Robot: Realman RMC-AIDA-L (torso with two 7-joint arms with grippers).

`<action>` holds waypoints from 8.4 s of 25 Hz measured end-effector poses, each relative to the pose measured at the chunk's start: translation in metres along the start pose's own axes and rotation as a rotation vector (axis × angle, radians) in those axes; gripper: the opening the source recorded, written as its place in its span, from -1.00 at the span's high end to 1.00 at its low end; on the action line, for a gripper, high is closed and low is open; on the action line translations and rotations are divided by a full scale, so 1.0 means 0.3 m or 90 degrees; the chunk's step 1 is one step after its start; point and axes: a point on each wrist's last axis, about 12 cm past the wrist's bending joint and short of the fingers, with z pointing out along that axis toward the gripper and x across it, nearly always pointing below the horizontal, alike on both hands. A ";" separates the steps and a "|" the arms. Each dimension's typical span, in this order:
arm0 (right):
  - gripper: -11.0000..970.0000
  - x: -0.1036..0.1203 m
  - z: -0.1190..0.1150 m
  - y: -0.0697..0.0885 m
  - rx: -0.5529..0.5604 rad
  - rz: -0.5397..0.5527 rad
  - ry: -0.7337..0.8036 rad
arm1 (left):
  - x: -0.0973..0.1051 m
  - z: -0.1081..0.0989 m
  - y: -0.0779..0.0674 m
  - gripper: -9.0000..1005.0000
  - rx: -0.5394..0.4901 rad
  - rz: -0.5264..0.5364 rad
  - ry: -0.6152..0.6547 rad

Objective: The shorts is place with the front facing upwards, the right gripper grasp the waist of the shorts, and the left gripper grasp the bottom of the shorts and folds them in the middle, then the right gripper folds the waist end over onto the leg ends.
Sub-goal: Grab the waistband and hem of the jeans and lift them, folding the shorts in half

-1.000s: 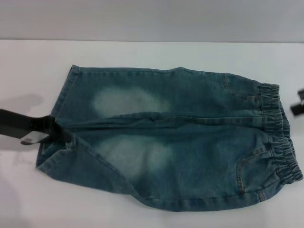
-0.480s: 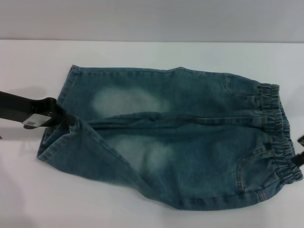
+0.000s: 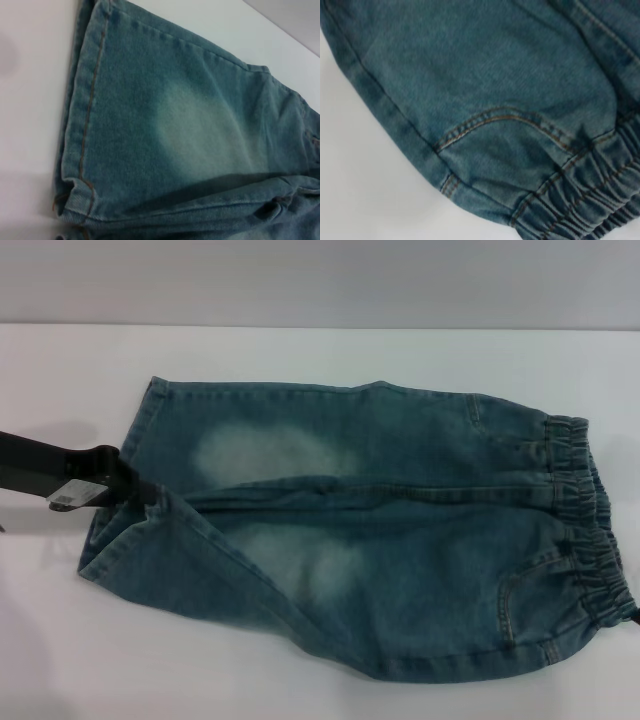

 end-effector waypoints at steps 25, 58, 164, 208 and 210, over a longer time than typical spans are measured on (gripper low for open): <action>-0.55 -0.041 0.058 0.019 -0.024 -0.023 -0.012 | 0.017 0.015 0.009 0.94 0.001 -0.007 0.003; 0.67 -0.071 0.039 0.020 -0.022 -0.069 -0.052 | -0.024 -0.018 0.013 0.94 -0.020 0.001 -0.033; 0.91 0.198 0.157 -0.084 0.027 0.386 -0.702 | -0.352 0.081 -0.202 0.78 -0.181 0.215 -0.357; 0.73 0.160 0.139 -0.161 0.168 0.445 -0.718 | -0.337 0.137 -0.213 -0.66 -0.198 0.233 -0.401; 0.72 0.142 0.148 -0.170 0.180 0.448 -0.706 | -0.336 0.138 -0.212 -0.66 -0.198 0.232 -0.401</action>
